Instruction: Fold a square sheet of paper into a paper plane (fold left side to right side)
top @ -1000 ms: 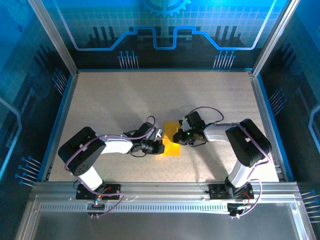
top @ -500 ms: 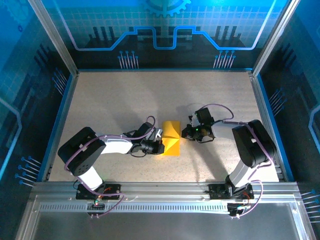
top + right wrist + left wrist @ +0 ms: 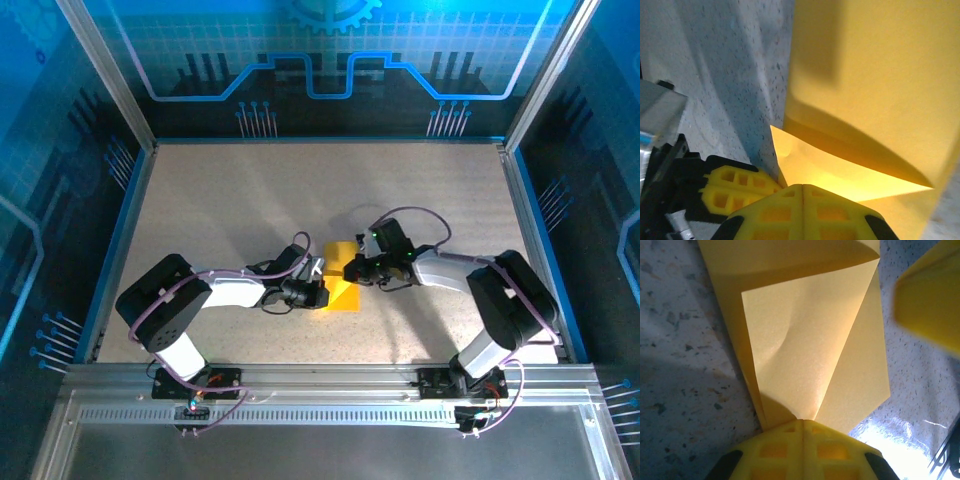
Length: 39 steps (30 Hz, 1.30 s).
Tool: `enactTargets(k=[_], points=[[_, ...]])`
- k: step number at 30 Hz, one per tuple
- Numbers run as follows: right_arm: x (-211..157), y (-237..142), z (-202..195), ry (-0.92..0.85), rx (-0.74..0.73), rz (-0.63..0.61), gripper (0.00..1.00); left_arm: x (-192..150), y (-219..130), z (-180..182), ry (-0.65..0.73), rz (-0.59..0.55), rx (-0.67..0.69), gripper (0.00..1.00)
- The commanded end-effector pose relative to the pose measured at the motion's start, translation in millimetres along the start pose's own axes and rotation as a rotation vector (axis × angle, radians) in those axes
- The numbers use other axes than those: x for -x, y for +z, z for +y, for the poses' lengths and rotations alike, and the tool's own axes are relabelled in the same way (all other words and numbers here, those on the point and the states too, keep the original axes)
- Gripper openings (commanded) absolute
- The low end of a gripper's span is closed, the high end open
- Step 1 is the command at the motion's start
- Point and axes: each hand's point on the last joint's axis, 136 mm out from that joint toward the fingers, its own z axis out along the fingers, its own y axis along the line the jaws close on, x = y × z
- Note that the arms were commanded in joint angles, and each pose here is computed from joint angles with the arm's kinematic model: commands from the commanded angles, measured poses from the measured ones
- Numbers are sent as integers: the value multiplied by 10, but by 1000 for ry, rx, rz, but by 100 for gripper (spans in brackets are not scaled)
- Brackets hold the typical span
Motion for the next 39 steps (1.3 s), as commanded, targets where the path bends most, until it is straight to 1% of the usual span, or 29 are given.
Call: enactTargets(k=[1,6,14,19,25,33,39], points=[[52,123,51,14,15,10,0,-328,31,363,-63,107,142,0],[-12,194,-191,52,-60,34,0,-275,-11,290,-57,88,123,0],[-111,163,-474,93,-143,54,0,-74,-148,21,-13,45,72,0],[-131,183,-473,99,-129,56,0,42,-157,-177,17,36,11,0],[-130,188,-446,97,-122,58,0,122,-72,-291,29,32,-38,0],[-147,196,-457,101,-128,68,0,181,37,-347,49,49,-47,0],[-149,222,-451,95,-129,75,0,191,150,-259,51,54,-10,0]])
